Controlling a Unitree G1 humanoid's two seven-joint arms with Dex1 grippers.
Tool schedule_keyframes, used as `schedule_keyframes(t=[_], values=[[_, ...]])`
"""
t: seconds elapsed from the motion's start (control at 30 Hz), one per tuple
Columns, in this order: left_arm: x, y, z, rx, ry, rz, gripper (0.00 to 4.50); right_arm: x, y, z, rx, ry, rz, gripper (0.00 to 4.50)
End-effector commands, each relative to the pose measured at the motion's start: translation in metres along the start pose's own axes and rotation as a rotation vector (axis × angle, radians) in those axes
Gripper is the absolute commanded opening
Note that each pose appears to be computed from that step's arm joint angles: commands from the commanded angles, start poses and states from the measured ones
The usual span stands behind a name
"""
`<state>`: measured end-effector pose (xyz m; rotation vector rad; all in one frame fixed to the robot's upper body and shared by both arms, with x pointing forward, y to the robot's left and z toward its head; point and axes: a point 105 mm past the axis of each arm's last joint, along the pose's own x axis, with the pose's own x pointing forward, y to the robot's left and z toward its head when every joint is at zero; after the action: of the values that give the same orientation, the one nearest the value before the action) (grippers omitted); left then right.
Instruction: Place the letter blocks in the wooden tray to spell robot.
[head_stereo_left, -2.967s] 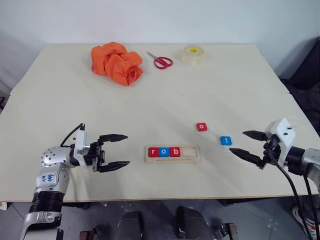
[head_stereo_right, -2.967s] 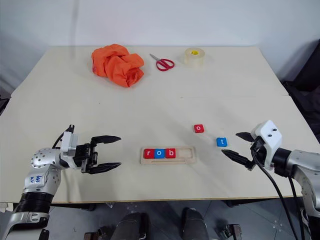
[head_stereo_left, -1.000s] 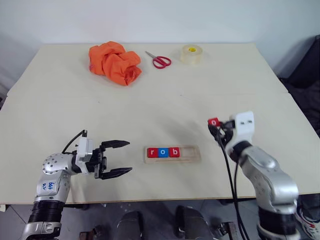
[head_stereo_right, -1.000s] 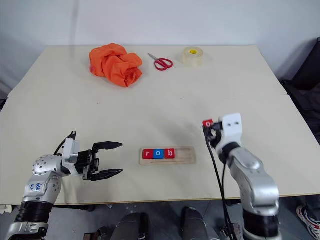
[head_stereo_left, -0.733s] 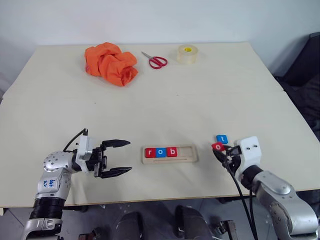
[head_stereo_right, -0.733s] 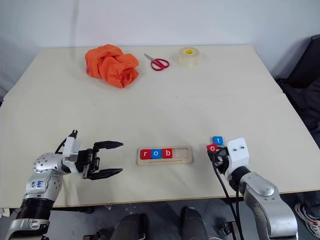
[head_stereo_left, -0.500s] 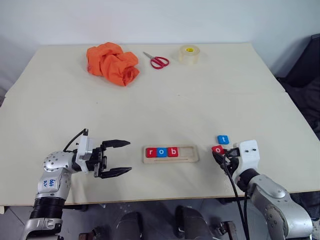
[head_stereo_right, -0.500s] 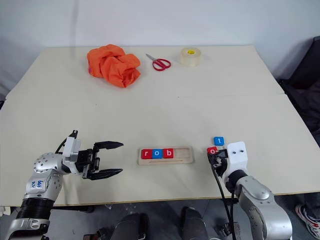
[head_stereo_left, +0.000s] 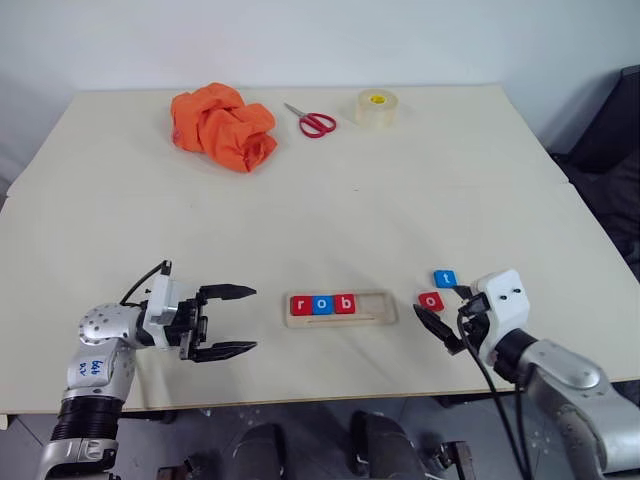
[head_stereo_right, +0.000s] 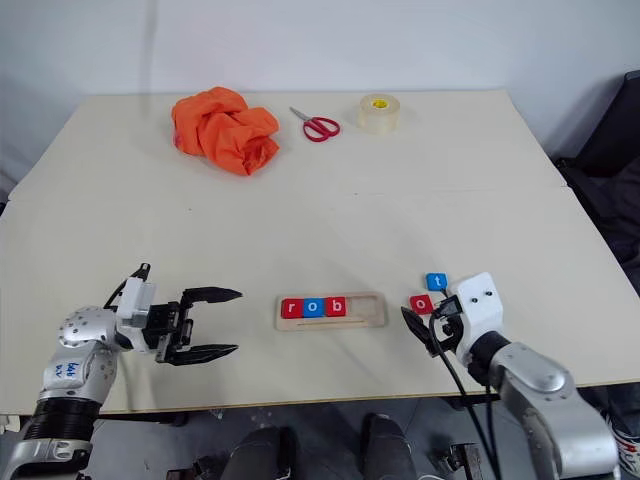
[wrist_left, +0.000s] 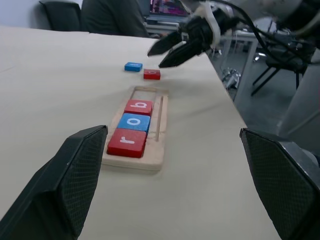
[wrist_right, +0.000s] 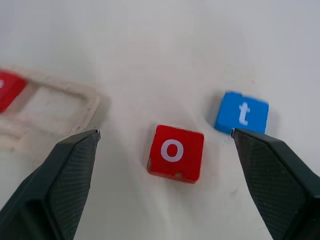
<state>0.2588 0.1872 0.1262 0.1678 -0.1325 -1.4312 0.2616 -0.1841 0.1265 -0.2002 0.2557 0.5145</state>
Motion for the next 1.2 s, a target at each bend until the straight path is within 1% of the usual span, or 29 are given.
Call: schedule_keyframes(t=[0.03,0.1,0.23,0.47,0.6,0.83,0.93,1.17,1.2], values=[[-0.011,-0.001,0.007,0.036,-0.011,-0.005,4.5,-0.007,0.0,0.019,-0.132,-0.023,0.154,4.46],[-0.014,-0.001,0.008,0.037,-0.021,-0.011,4.5,-0.007,-0.006,0.02,-0.2,0.014,0.213,4.46],[-0.019,-0.002,0.007,0.061,-0.013,-0.016,4.5,0.0,-0.016,0.018,-0.356,0.108,0.384,4.46],[-0.016,-0.005,0.007,0.128,-0.028,0.005,4.5,0.019,-0.026,0.016,-0.48,0.184,0.561,4.46],[-0.016,-0.013,0.005,0.128,-0.022,0.008,4.5,0.027,-0.028,0.009,-0.513,0.226,0.628,4.46],[-0.018,-0.02,0.006,0.121,-0.015,0.037,4.5,0.039,-0.034,-0.001,-0.57,0.28,0.664,4.46],[-0.018,-0.021,0.006,0.12,-0.015,0.039,4.5,0.044,-0.038,-0.004,-0.593,0.306,0.658,3.89],[-0.018,-0.02,0.008,0.116,-0.02,0.041,4.5,0.05,-0.04,-0.001,-0.592,0.3,0.644,1.56],[-0.018,-0.019,0.008,0.116,-0.021,0.041,4.5,0.051,-0.04,0.001,-0.592,0.296,0.639,1.44]])
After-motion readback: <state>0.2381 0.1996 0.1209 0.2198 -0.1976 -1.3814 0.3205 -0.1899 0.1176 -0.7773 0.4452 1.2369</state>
